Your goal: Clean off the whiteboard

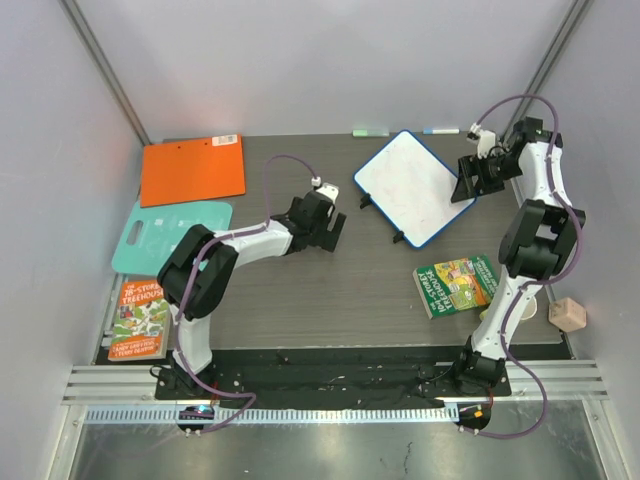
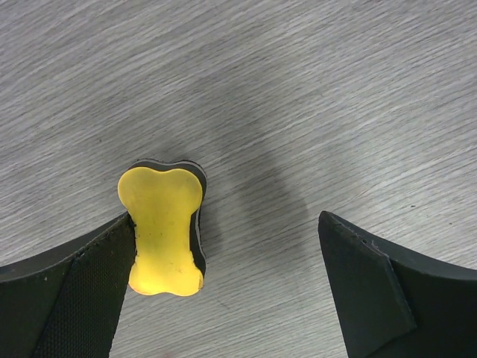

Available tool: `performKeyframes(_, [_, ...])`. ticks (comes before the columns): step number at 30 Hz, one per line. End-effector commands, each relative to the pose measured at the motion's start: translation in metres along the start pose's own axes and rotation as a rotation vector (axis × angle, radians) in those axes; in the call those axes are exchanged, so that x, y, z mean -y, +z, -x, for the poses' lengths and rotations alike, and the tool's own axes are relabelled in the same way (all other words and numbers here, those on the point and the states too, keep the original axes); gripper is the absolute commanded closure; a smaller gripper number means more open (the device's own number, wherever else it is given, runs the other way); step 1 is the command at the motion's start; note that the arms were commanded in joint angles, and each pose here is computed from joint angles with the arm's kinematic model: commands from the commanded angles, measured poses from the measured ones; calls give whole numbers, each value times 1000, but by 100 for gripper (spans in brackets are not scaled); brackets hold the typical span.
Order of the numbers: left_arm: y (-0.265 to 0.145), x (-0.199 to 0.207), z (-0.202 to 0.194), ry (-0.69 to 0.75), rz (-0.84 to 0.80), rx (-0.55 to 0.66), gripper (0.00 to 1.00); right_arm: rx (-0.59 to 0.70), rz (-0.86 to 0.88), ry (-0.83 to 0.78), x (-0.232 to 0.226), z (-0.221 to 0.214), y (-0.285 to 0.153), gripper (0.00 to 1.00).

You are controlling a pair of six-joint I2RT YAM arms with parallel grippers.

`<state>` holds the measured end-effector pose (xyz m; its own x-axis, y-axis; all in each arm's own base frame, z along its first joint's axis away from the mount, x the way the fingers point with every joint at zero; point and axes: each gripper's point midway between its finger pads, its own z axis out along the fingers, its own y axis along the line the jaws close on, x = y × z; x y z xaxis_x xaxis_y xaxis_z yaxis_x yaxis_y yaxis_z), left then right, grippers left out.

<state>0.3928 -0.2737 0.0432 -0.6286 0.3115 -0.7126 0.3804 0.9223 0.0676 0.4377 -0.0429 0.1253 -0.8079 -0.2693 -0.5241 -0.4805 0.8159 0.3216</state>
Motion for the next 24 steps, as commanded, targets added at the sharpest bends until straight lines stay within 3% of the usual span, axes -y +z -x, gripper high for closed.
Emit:
performKeyframes(1, [-19,-4,27,-36,-12,37,0,118,-221,17,14,36,-37,19])
performKeyframes(7, [-19,-4,20,-102,-86,-27,0,229,-419,57,32,64,-72,16])
performKeyframes(12, [-26,7,24,-380,-379,-34,0,384,-508,15,16,95,-118,13])
performKeyframes(15, [-19,-5,17,-477,-429,-79,0,490,-482,-59,-22,122,-140,12])
performKeyframes(17, [-17,-16,8,-481,-374,-96,0,532,-446,-125,-53,137,-146,12])
performKeyframes(20, [-21,-35,10,-456,-267,-60,0,522,-358,-262,-111,154,-120,12])
performKeyframes(24, [-31,-49,13,-438,-196,-45,0,483,-111,-389,-200,163,-65,13])
